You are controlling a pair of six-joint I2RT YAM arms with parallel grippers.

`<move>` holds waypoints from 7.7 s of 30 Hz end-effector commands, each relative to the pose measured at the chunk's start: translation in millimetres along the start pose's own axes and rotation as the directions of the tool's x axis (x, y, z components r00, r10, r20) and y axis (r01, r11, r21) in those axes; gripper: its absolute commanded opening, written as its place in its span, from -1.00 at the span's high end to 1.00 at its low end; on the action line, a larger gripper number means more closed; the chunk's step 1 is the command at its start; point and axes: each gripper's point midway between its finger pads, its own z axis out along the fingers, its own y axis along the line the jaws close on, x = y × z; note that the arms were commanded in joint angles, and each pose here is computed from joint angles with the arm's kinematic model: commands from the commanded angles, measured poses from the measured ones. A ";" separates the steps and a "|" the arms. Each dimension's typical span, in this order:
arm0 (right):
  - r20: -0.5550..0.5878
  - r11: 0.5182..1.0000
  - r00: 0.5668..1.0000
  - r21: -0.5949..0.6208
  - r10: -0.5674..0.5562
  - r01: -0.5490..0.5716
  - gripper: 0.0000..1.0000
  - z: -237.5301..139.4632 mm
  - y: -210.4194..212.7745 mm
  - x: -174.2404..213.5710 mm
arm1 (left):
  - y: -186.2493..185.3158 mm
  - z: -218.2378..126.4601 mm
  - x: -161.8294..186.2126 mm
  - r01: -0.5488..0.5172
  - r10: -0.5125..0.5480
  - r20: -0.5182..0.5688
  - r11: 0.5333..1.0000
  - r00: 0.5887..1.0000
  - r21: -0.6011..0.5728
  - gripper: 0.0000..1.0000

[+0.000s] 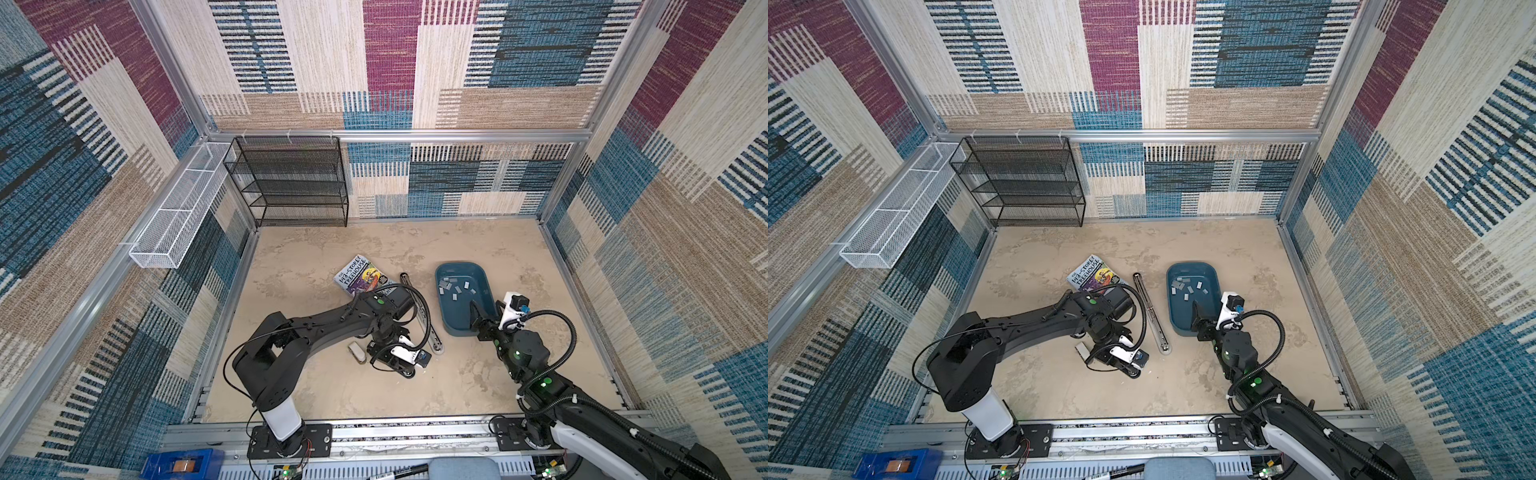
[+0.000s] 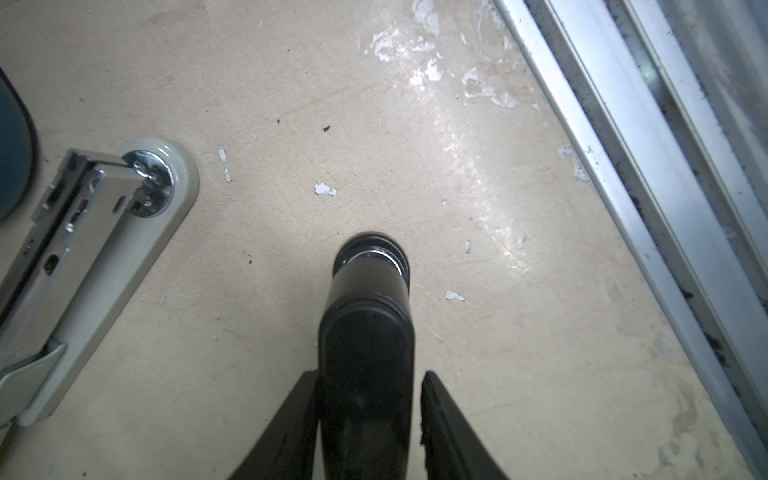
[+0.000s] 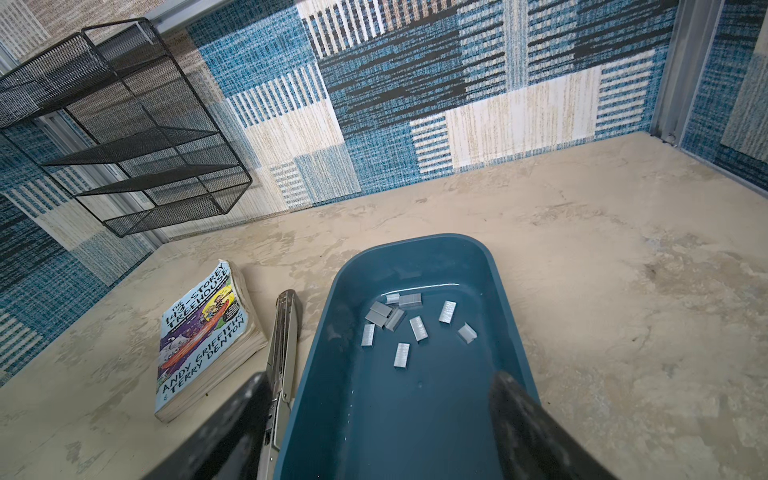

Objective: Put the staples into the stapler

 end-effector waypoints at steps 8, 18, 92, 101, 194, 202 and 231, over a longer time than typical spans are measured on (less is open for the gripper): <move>0.030 1.000 0.999 -0.018 0.012 -0.012 -0.67 -1.8 2.8 -6.7 | -3.5 1.6 -2.5 0.002 -0.002 0.015 0.999 1.000 0.035 0.29; -0.001 0.970 1.000 -0.242 -0.010 0.009 -0.57 -6.7 45.1 -9.8 | -4.4 8.7 -0.5 0.005 -0.006 0.010 0.998 1.000 0.060 0.24; -0.019 0.616 0.948 -0.764 -0.319 0.192 0.32 -58.3 205.7 68.6 | 15.6 -108.8 -44.8 0.109 -0.069 0.411 0.991 0.909 -0.076 1.00; -0.035 0.614 0.940 -0.766 -0.339 0.193 0.52 -54.8 210.8 75.4 | 17.9 -104.6 -45.5 0.124 -0.092 0.422 0.991 0.902 -0.049 1.00; -0.166 0.733 0.925 -0.663 -0.342 0.152 1.00 -78.3 196.2 139.8 | 125.1 -191.0 76.1 0.578 -0.348 0.462 0.468 0.816 -0.668 0.25; -0.205 0.760 0.912 -0.632 -0.356 0.155 1.00 -76.8 179.8 158.9 | 135.6 -159.6 87.5 0.644 -0.411 0.496 0.503 0.765 -0.577 0.27; -0.263 0.762 0.884 -0.631 -0.386 0.146 1.00 -87.6 161.6 187.7 | 141.3 -125.2 160.0 0.806 -0.588 0.552 0.431 0.592 -0.405 0.31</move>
